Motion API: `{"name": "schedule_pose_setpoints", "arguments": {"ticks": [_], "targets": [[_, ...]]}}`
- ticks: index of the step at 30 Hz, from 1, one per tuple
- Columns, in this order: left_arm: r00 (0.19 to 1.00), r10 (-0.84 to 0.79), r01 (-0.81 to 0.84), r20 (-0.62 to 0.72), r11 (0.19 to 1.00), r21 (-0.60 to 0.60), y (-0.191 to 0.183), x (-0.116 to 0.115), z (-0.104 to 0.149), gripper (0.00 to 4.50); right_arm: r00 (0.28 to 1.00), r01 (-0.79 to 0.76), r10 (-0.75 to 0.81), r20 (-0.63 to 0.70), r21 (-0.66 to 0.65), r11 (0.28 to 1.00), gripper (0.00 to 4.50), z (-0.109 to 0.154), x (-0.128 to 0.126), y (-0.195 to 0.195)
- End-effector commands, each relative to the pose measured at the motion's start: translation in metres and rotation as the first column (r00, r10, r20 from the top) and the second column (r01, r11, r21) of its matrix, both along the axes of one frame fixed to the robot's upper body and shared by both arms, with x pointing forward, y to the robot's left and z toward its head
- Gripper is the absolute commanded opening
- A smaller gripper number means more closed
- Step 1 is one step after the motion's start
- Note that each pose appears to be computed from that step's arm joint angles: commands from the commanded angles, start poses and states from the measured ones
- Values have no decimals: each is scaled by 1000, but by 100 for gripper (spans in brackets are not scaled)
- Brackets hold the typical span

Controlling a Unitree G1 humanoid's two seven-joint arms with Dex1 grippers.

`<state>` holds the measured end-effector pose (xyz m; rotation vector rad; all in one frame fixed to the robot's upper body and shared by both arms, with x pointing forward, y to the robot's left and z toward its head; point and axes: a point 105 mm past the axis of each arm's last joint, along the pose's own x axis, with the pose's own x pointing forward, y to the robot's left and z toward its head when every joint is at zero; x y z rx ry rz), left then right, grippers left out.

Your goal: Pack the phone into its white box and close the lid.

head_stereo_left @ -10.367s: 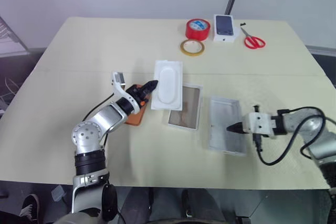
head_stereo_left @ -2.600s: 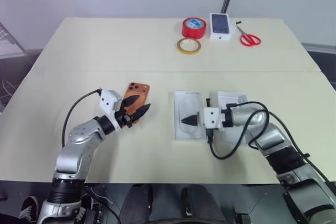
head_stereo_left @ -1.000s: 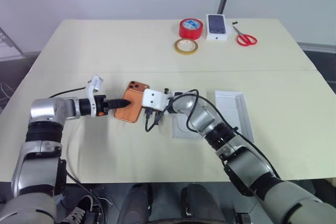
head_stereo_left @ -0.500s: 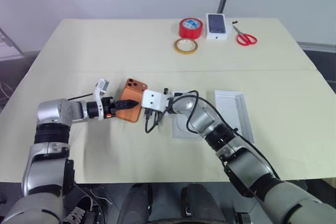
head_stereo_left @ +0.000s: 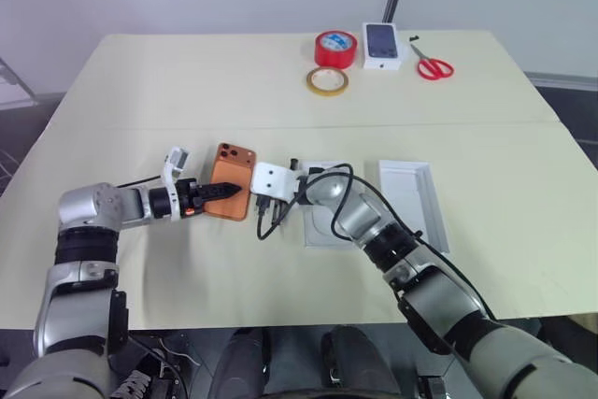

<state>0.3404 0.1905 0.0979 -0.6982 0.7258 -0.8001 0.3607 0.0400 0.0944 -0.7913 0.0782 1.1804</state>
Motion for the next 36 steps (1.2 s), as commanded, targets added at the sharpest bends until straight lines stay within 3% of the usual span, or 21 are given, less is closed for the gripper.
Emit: {"name": "schedule_pose_setpoints", "arguments": {"ticks": [1, 3, 9, 13, 16, 21, 26, 31, 34, 36], "targets": [[1000, 9, -9, 18, 1000, -13, 4, -2, 9, 81, 1000, -22, 22, 11, -4, 1000, 0, 0, -5, 3], [1000, 16, -16, 15, 1000, -10, 5, -2, 9, 1, 1000, -20, 20, 10, -6, 1000, 0, -1, -5, 3], [999, 34, -34, -4, 999, -32, 6, -6, 8, 1, 999, -31, 31, 15, 43, 999, 0, 8, -6, 2], [994, 106, -105, 3, 984, -142, 6, -4, 14, 1, 983, -61, 106, -152, 272, 960, 0, 38, -19, -1], [993, 121, -117, 2, 962, -246, 0, -7, 23, 0, 965, -79, 154, -211, 325, 942, 137, 47, -28, -21], [992, 130, -120, 9, 941, -318, -9, -17, 26, 0, 966, -154, 216, -145, 351, 924, 385, 58, -52, -51], [989, 145, -126, 38, 941, -313, -13, -20, 27, 0, 966, -217, 241, -93, 215, 952, 385, 38, -77, -91], [989, 140, -119, 54, 949, -291, -23, -19, 23, 0, 976, -186, 203, -75, 191, 964, 385, 31, -93, -131], [988, 138, -115, 61, 949, -295, -25, -18, 25, 0, 983, -173, 180, -46, 131, 976, 308, 22, -100, -149], [989, 138, -113, 62, 948, -299, -26, -17, 25, 0, 983, -172, 177, -44, 105, 980, 196, 17, -103, -156]]}}
